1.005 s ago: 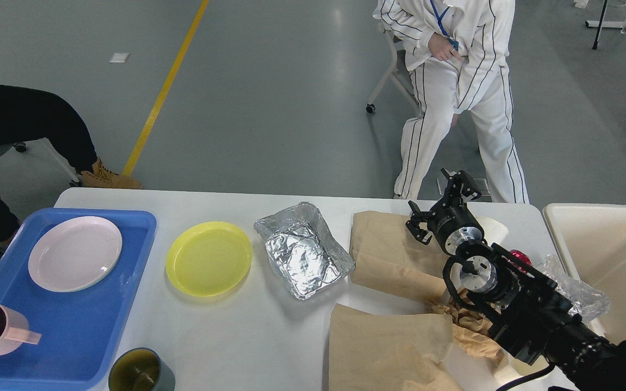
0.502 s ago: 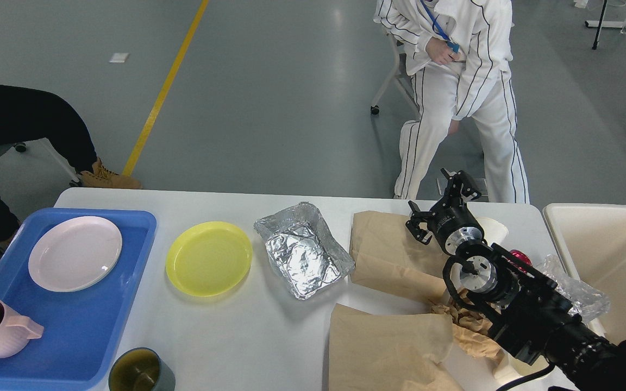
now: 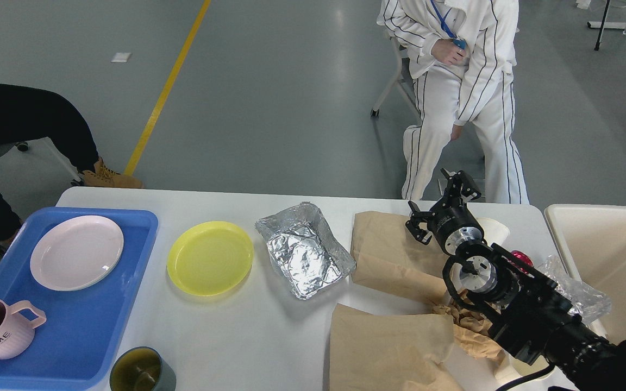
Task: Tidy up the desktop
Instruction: 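Carry the dark red cup into the blue tray and release it, then reach the left gripper to the dark green cup and grasp it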
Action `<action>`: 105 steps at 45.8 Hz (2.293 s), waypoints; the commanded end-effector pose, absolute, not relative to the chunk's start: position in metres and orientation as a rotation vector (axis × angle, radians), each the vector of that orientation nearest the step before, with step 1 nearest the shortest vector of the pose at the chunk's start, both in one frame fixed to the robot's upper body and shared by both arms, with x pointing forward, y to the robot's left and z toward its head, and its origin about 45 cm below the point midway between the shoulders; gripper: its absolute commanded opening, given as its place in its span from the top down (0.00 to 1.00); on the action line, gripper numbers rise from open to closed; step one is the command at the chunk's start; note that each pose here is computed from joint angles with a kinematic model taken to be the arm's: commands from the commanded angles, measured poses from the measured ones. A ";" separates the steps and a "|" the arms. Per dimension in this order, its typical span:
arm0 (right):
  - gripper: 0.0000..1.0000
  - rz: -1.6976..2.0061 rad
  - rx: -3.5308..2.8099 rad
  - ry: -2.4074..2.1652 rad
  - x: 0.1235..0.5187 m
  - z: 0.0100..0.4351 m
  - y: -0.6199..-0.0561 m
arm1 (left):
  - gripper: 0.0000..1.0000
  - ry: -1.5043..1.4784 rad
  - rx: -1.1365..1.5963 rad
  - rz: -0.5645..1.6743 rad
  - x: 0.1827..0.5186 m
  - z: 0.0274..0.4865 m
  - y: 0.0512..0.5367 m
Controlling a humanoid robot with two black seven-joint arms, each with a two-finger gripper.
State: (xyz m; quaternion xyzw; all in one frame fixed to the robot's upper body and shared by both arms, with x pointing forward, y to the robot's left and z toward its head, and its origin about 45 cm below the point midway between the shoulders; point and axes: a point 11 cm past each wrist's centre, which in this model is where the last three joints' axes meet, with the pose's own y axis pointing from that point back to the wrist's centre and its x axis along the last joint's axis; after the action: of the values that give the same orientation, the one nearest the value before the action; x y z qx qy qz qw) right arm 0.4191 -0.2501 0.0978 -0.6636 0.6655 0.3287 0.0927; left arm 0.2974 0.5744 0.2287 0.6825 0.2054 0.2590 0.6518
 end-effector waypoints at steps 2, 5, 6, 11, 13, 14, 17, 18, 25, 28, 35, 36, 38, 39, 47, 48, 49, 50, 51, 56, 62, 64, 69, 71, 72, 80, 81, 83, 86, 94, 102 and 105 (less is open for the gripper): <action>0.00 0.976 -1.970 1.976 0.419 0.098 -0.250 | 0.06 0.364 1.526 0.591 0.333 0.254 0.552; 0.00 0.976 -1.970 1.976 0.419 0.098 -0.250 | 0.05 0.310 1.528 0.557 0.352 0.259 0.532; 0.00 0.976 -1.970 1.976 0.419 0.098 -0.250 | 0.05 0.294 1.530 0.549 0.358 0.263 0.526; 0.00 0.975 -1.971 1.976 0.419 0.098 -0.250 | 0.05 0.241 1.559 0.468 0.375 0.278 0.496; 0.00 0.975 -1.971 1.976 0.419 0.098 -0.250 | 0.05 0.210 1.573 0.414 0.384 0.283 0.474; 0.00 0.976 -1.970 1.976 0.419 0.098 -0.250 | 0.05 0.195 1.581 0.384 0.389 0.284 0.462; 0.00 0.975 -1.971 1.976 0.419 0.098 -0.250 | 0.05 0.150 1.608 0.283 0.399 0.284 0.425; 0.00 0.975 -1.971 1.976 0.419 0.098 -0.250 | 0.05 0.142 1.619 0.253 0.400 0.282 0.415; 0.00 0.976 -1.970 1.976 0.419 0.098 -0.250 | 0.06 0.090 1.667 0.088 0.401 0.282 0.359; 0.00 0.975 -1.971 1.976 0.419 0.098 -0.250 | 0.06 0.091 1.665 0.035 0.394 0.284 0.342; 0.00 0.975 -1.971 1.976 0.419 0.098 -0.250 | 0.06 0.167 1.634 -0.064 0.361 0.281 0.324; 0.00 0.976 -1.972 1.974 0.419 0.098 -0.249 | 0.06 0.182 1.629 -0.078 0.356 0.280 0.322; 0.00 0.975 -1.971 1.976 0.419 0.098 -0.250 | 0.06 0.212 1.625 -0.106 0.345 0.276 0.321; 0.00 0.975 -1.971 1.976 0.419 0.098 -0.250 | 0.06 0.230 1.624 -0.118 0.340 0.274 0.321; 0.00 0.976 -1.970 1.976 0.419 0.098 -0.250 | 0.06 0.325 1.636 -0.185 0.311 0.260 0.326; 0.00 0.978 -1.970 1.976 0.419 0.098 -0.250 | 0.06 0.318 1.639 -0.179 0.311 0.257 0.328; 0.00 0.975 -1.971 1.976 0.419 0.098 -0.250 | 0.06 0.314 1.642 -0.174 0.310 0.253 0.331; 0.00 0.976 -1.970 1.976 0.419 0.098 -0.250 | 0.06 0.307 1.645 -0.167 0.311 0.250 0.333; 0.00 0.975 -1.971 1.976 0.419 0.098 -0.250 | 0.06 0.300 1.647 -0.163 0.311 0.245 0.334; 0.00 0.976 -1.970 1.976 0.419 0.098 -0.250 | 0.06 0.262 1.652 -0.145 0.309 0.217 0.342; 0.00 0.976 -1.970 1.976 0.419 0.098 -0.250 | 0.06 0.282 1.654 -0.175 0.298 0.186 0.347; 0.00 0.975 -1.971 1.976 0.419 0.098 -0.250 | 0.06 0.286 1.655 -0.200 0.295 0.176 0.344; 0.00 0.975 -1.971 1.976 0.419 0.098 -0.250 | 0.06 0.274 1.648 -0.236 0.294 0.161 0.333; 0.00 0.978 -1.970 1.976 0.419 0.098 -0.250 | 0.06 0.279 1.643 -0.236 0.293 0.159 0.332; 0.00 0.975 -1.971 1.976 0.419 0.098 -0.250 | 0.06 0.279 1.638 -0.237 0.293 0.157 0.331; 0.00 0.976 -1.970 1.976 0.419 0.098 -0.250 | 0.06 0.274 1.616 -0.240 0.292 0.151 0.324; 0.00 0.976 -1.970 1.976 0.419 0.098 -0.250 | 0.06 0.278 1.616 -0.242 0.292 0.150 0.325; 0.00 0.975 -1.971 1.976 0.419 0.098 -0.250 | 0.06 0.279 1.612 -0.242 0.291 0.148 0.324; 0.00 0.975 -1.971 1.976 0.419 0.098 -0.250 | 0.07 0.280 1.601 -0.252 0.289 0.143 0.319; 0.00 0.975 -1.971 1.976 0.419 0.098 -0.250 | 0.19 0.290 1.584 -0.241 0.289 0.141 0.313; 0.00 0.975 -1.971 1.976 0.419 0.098 -0.250 | 0.53 0.362 1.573 -0.283 0.277 0.138 0.314; 0.00 0.975 -1.971 1.976 0.419 0.098 -0.250 | 0.65 0.398 1.566 -0.293 0.274 0.139 0.314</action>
State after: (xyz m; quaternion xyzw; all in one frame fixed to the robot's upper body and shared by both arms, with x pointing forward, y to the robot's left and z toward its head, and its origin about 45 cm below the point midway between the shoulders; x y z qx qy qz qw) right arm 0.4191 -0.2501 0.0978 -0.6638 0.6655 0.3284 0.0925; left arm 0.2797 0.3138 0.1389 0.7028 0.1547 -0.1220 0.6836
